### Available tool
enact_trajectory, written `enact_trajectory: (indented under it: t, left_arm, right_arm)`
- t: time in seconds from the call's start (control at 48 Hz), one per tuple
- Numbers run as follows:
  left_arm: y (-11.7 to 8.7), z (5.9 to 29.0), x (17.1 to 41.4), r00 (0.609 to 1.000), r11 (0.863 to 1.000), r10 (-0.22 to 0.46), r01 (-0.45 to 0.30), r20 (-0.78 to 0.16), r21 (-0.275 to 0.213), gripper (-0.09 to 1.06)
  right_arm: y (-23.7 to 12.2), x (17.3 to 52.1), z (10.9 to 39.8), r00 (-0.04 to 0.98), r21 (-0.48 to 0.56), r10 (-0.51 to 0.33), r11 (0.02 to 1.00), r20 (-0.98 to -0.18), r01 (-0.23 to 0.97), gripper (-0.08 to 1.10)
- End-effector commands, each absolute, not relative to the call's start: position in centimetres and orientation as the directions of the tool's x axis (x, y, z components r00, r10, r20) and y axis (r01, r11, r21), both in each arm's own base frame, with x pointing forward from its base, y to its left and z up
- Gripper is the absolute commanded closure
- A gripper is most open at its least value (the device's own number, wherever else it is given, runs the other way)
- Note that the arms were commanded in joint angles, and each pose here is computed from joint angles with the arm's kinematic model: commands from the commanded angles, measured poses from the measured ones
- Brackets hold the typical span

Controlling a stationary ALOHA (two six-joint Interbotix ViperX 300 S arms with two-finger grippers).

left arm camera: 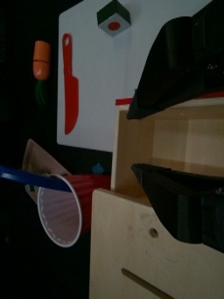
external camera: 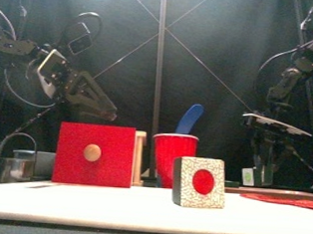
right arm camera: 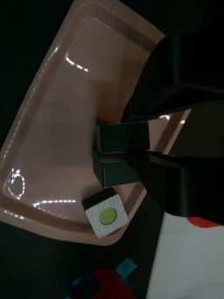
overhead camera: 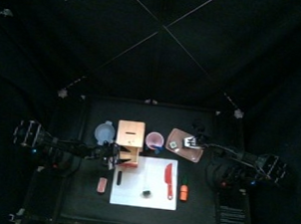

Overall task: Place sushi on board then cut the sushi with the knife then place the pieces on the plate
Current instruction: Place the 4 sushi pieces on the plate

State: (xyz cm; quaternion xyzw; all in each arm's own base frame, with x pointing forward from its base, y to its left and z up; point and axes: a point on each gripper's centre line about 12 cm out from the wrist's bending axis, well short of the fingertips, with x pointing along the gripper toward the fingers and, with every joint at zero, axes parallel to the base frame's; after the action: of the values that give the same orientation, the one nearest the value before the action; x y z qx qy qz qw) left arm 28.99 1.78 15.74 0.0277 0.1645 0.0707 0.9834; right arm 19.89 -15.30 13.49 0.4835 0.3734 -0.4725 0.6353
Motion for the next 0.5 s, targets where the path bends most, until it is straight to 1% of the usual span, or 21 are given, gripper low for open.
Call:
enact_trajectory:
  t: [0.021, 0.104, 0.167, 0.333, 0.5]
  left_arm:
    - [1.8, 16.6, 29.2, 0.946, 0.988, 0.149, -0.133, -0.286, 0.076, 0.14]
    - [1.8, 16.8, 29.1, 0.948, 0.988, 0.149, -0.133, -0.281, 0.075, 0.14]
    - [1.8, 16.8, 29.1, 0.948, 0.988, 0.150, -0.134, -0.281, 0.074, 0.14]
    - [1.8, 17.1, 29.4, 0.951, 0.988, 0.150, -0.135, -0.272, 0.073, 0.14]
    - [1.8, 17.5, 29.7, 0.954, 0.988, 0.152, -0.138, -0.259, 0.071, 0.14]
  right_arm:
    - [-15.4, 20.1, 14.3, 0.282, 0.268, -0.244, 0.088, -0.928, 0.959, 0.24]
    - [-15.3, 19.9, 15.0, 0.274, 0.259, -0.243, 0.092, -0.931, 0.962, 0.24]
    - [-15.1, 19.8, 16.1, 0.282, 0.265, -0.252, 0.099, -0.926, 0.959, 0.24]
    - [-14.3, 19.6, 19.6, 0.371, 0.348, -0.301, 0.130, -0.878, 0.929, 0.24]
    - [-13.0, 20.3, 21.7, 0.468, 0.417, -0.327, 0.216, -0.821, 0.883, 0.24]
